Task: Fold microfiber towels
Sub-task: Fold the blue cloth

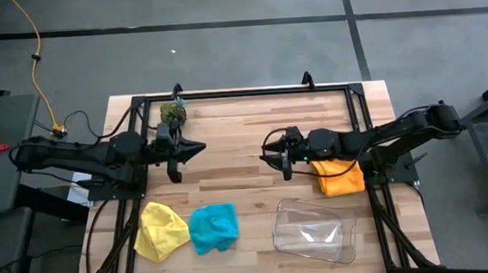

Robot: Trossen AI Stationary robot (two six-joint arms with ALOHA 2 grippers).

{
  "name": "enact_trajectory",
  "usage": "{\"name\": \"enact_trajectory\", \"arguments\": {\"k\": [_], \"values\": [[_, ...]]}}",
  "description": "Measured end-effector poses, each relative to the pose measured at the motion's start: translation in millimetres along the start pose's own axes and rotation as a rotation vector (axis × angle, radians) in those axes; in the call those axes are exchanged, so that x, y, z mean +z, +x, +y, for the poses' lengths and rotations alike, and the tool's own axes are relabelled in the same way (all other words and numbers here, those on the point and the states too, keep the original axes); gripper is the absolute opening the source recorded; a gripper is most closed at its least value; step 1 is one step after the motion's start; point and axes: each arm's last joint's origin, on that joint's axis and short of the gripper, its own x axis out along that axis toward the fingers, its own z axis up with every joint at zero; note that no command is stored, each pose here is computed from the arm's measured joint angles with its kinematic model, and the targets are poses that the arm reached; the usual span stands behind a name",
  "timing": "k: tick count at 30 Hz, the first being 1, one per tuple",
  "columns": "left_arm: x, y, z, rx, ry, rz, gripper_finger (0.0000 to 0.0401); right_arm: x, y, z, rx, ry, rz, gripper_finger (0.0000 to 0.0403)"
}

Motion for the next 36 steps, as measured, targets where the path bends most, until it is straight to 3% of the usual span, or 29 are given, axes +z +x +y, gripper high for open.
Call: {"name": "enact_trajectory", "arguments": {"k": [4, 9, 15, 21, 25, 29, 36], "values": [[-2, 2, 2, 0.079, -0.094, -0.002, 0.0007, -1, 0, 0, 0.011, -0.009, 0.014, 0.0189], [-4, 13, 0, 0.096, -0.081, 0.221, 0.0055, -3, 0, 0, 0.023, -0.01, 0.044, 0.0189], [-22, 30, -16, -0.065, 0.048, 0.652, 0.0148, -4, -1, 1, 0.03, -0.012, 0.053, 0.0189], [-81, 39, -27, -0.314, 0.109, 1.053, 0.021, -7, -1, -1, 0.014, 0.008, 0.084, 0.0189], [-127, 38, -29, -0.387, 0.201, 1.205, 0.0214, -9, -1, -2, -0.001, 0.028, 0.112, 0.0189], [-163, 36, -26, -0.33, 0.236, 1.301, 0.0207, -11, -1, -3, -0.008, 0.026, 0.126, 0.0189], [-187, 30, -26, -0.233, 0.278, 1.36, 0.0184, -12, -1, -4, -0.015, 0.018, 0.138, 0.0189]]}}
